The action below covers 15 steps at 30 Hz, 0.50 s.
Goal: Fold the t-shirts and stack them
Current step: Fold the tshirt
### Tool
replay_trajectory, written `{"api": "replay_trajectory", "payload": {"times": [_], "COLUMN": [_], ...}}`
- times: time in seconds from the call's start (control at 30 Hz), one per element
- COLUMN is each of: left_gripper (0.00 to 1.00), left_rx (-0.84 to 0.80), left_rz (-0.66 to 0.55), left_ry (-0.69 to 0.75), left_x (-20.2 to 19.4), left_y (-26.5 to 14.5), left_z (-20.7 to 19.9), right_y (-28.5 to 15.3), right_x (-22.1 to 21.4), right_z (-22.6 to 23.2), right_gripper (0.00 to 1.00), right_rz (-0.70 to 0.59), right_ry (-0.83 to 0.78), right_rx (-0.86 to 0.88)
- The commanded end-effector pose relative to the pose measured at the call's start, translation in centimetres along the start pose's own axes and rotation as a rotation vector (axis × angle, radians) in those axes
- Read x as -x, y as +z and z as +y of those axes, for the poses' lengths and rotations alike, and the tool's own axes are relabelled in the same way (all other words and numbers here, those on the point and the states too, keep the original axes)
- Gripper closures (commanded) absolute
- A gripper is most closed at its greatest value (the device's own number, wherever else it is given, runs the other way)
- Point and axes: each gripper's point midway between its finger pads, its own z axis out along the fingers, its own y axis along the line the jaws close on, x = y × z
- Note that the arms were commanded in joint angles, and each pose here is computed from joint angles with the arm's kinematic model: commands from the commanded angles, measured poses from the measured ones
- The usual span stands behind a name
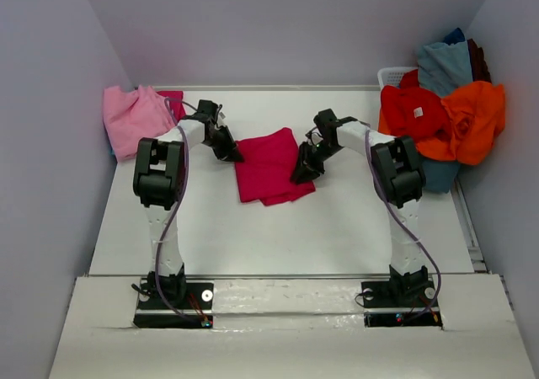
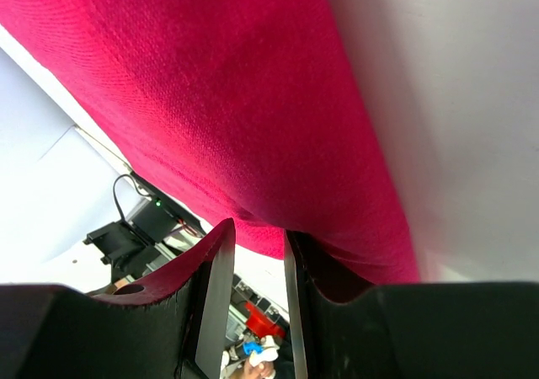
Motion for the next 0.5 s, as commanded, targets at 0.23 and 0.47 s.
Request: {"api": "replay_trajectory", "payload": {"times": [0.23,0.47], "left_gripper": [0.79,0.63], "left_rx": [0.036,0.023], "left_rz": [-0.111,-0.170], "left_ry": [0.073,0.047], "left_x": [1.8,2.5], "left_y": [-3.3,-6.1], "left_z": [-0.6,0.3], "right_y": [0.1,-0.2], "right_x": [1.0,1.1], "right_z": [-0.5,-0.3], "right_gripper": [0.64,0.64], "right_rz": [-0.024,-0.028], "right_ry": [-0.036,-0.046], "right_rx": [-0.028,-0.025]}}
